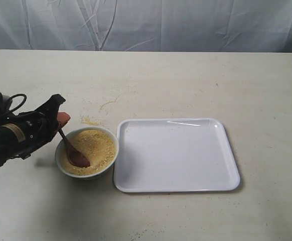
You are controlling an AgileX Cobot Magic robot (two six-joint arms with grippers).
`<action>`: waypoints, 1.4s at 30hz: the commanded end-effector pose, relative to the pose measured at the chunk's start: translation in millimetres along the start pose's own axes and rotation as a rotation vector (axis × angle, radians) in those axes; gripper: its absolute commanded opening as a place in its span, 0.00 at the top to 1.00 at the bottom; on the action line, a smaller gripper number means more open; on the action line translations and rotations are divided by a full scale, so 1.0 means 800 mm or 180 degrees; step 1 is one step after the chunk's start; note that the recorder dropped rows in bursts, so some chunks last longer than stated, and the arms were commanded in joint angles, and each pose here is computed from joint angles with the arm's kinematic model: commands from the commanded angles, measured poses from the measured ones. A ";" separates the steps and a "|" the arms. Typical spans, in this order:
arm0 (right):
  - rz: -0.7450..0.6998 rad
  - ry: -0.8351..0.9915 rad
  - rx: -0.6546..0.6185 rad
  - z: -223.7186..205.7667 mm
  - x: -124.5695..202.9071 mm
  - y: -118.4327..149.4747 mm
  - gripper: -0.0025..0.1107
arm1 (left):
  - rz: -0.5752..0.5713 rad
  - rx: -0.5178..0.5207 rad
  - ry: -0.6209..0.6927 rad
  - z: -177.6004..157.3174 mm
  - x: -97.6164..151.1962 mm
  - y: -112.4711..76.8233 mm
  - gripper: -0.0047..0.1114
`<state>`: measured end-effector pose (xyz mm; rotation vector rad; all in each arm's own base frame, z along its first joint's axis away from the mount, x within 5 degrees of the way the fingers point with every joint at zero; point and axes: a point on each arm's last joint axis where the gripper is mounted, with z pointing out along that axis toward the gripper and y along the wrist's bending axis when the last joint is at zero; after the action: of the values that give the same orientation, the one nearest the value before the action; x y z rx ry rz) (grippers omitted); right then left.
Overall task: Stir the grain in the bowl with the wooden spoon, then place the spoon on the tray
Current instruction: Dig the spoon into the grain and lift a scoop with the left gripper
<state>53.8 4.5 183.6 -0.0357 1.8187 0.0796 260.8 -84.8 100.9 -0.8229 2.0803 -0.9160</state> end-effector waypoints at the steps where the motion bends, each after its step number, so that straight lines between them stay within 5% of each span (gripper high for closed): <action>1: -0.0006 -0.0042 0.0014 0.000 -0.001 0.000 0.97 | 0.0070 -0.0035 0.0054 0.000 0.001 0.002 0.96; 6: -0.0006 -0.0042 0.0014 0.000 -0.001 0.000 0.97 | 0.0047 0.0263 0.0074 -0.001 0.002 -0.008 0.96; 15: -0.0006 -0.0042 0.0014 0.000 -0.001 0.000 0.97 | -0.0062 0.1308 -0.0159 -0.010 -0.007 -0.044 0.96; 31: 0.0002 -0.0035 0.0011 0.000 0.000 0.000 0.97 | 0.0021 0.1353 -0.0089 -0.010 -0.004 -0.046 0.96; 36: 0.0002 -0.0035 0.0011 0.000 0.000 0.000 0.97 | 0.0433 0.1483 -0.0064 -0.015 -0.002 -0.056 0.96; 42: -0.0003 -0.0041 0.0013 0.000 -0.001 0.000 0.97 | 0.1475 0.2174 -0.0076 -0.039 -0.007 -0.112 0.96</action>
<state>53.8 4.5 183.6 -0.0357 1.8187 0.0796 264.1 -112.1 164.0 -0.2337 1.7405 -1.2448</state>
